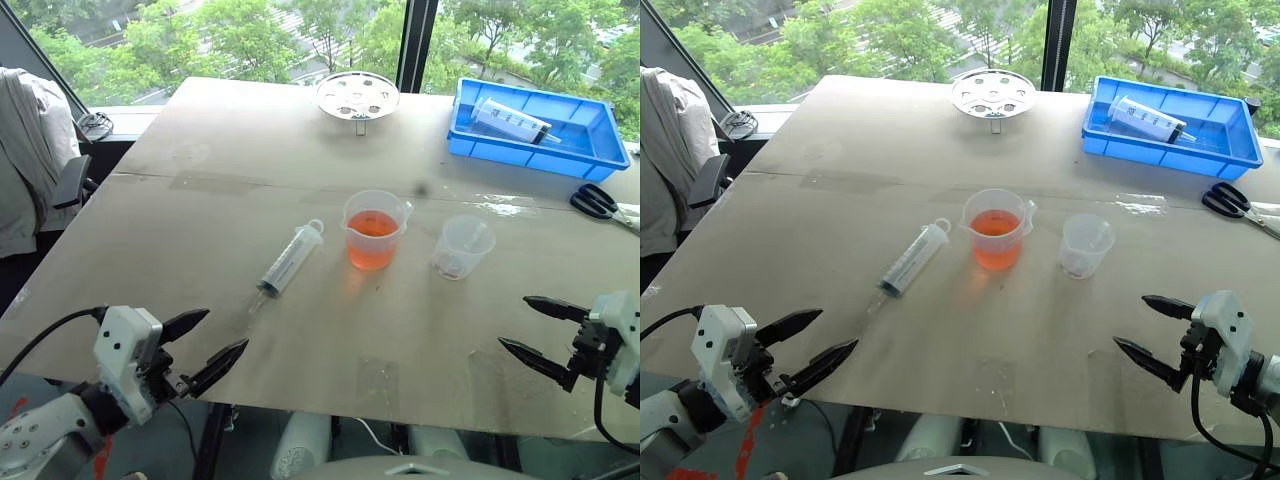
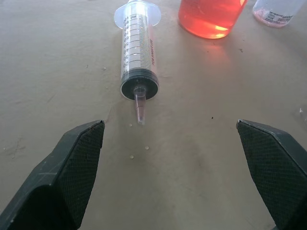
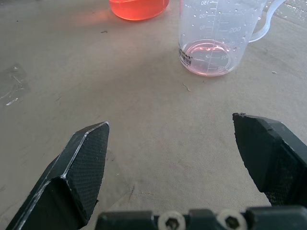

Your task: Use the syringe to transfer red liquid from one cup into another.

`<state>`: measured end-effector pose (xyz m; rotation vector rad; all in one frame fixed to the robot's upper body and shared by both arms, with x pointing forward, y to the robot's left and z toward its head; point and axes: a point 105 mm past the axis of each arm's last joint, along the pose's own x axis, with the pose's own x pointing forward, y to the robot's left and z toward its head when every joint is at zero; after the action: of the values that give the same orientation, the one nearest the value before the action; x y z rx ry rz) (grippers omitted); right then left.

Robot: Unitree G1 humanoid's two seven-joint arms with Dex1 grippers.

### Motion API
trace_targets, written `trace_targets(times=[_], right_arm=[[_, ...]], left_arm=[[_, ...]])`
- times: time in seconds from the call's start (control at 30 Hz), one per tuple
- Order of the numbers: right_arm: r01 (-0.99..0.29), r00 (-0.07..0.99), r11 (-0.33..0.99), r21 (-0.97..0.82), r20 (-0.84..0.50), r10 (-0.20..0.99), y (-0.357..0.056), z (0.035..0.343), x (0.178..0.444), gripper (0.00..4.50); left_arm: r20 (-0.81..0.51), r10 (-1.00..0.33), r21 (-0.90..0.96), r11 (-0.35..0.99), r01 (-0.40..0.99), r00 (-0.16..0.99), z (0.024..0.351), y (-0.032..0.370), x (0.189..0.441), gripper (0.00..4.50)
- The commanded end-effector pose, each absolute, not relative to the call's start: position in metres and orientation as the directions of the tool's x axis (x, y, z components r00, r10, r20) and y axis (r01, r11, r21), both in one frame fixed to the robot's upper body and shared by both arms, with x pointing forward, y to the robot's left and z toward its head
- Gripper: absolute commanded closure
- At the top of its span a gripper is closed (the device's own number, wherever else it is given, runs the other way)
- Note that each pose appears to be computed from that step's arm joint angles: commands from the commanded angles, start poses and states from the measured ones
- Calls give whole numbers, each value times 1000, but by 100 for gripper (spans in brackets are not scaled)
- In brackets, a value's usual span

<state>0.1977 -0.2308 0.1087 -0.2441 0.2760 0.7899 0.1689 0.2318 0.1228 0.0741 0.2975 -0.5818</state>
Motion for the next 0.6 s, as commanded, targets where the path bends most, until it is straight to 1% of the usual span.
trace_targets(times=[0.03,0.1,0.2,0.23,0.3,0.37,0.43,0.5,0.6], right_arm=[[-742,667,656,-135,-246,703,-214,125,200,6],[-773,634,621,-132,-119,764,-188,151,200,6],[-820,562,563,-105,46,826,-160,189,199,6],[-843,522,528,-107,80,849,-150,200,196,6],[-878,457,465,-116,91,885,-136,211,191,6],[-898,406,414,-153,80,910,-126,219,188,6],[-914,351,356,-197,59,934,-118,226,185,6],[-919,324,326,-220,48,945,-115,231,185,6],[-932,295,295,-211,32,955,-113,230,181,6]], left_arm=[[-238,-555,7,820,573,797,136,225,180,0],[-169,-585,6,804,595,793,153,214,197,0],[-134,-590,-12,805,594,796,165,209,211,0],[-123,-585,-23,809,587,802,169,208,214,0],[-116,-570,-69,822,566,814,174,206,221,0],[-171,-541,-80,841,536,823,173,206,229,0],[-315,-499,-75,861,503,808,168,204,239,0],[-400,-456,-31,874,485,795,172,202,253,0],[-472,-443,-78,882,464,762,177,200,269,0]])
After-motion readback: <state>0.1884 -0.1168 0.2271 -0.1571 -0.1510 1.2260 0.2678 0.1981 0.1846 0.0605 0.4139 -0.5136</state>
